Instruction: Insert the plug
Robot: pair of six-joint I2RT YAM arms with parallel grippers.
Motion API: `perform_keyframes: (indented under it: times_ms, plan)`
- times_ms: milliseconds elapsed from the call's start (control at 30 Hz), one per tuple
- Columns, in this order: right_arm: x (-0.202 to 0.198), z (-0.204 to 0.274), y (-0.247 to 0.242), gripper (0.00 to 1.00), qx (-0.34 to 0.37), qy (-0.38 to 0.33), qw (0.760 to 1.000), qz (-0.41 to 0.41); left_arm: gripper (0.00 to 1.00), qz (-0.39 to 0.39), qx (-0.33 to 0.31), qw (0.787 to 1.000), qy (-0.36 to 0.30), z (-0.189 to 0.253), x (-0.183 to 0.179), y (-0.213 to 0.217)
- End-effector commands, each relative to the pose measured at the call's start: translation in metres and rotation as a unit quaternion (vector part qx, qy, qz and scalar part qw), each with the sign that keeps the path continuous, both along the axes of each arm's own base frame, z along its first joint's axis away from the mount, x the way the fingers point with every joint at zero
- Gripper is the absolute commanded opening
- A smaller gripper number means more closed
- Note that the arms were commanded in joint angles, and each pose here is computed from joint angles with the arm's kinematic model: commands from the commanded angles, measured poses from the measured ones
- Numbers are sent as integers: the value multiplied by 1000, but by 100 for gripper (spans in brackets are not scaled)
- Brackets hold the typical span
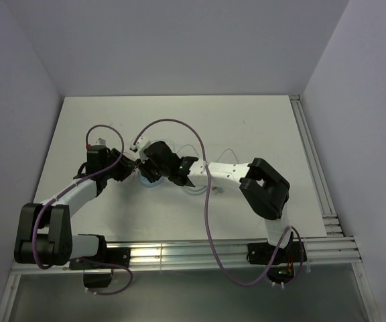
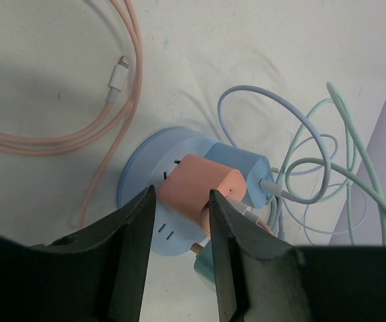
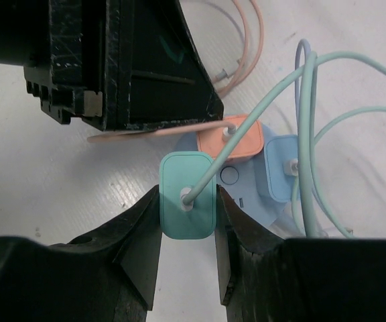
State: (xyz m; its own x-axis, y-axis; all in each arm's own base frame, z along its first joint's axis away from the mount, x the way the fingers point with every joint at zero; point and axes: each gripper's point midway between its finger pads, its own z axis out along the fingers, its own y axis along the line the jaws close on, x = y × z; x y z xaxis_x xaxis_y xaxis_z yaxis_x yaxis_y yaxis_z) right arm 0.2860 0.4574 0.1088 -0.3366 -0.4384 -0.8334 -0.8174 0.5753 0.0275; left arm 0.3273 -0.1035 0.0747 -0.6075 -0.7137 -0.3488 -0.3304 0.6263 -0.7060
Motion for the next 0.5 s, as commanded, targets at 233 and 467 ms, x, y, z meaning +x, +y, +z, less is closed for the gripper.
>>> perform_keyframes:
  times_ms: [233,467]
  plan:
    - [6,-11,15,0,-2,-38,999,30,43,8,12,1000,-2,-1,1,6]
    - [5,-24,12,0,-14,-38,999,34,43,5,9,1000,3,-5,0,4]
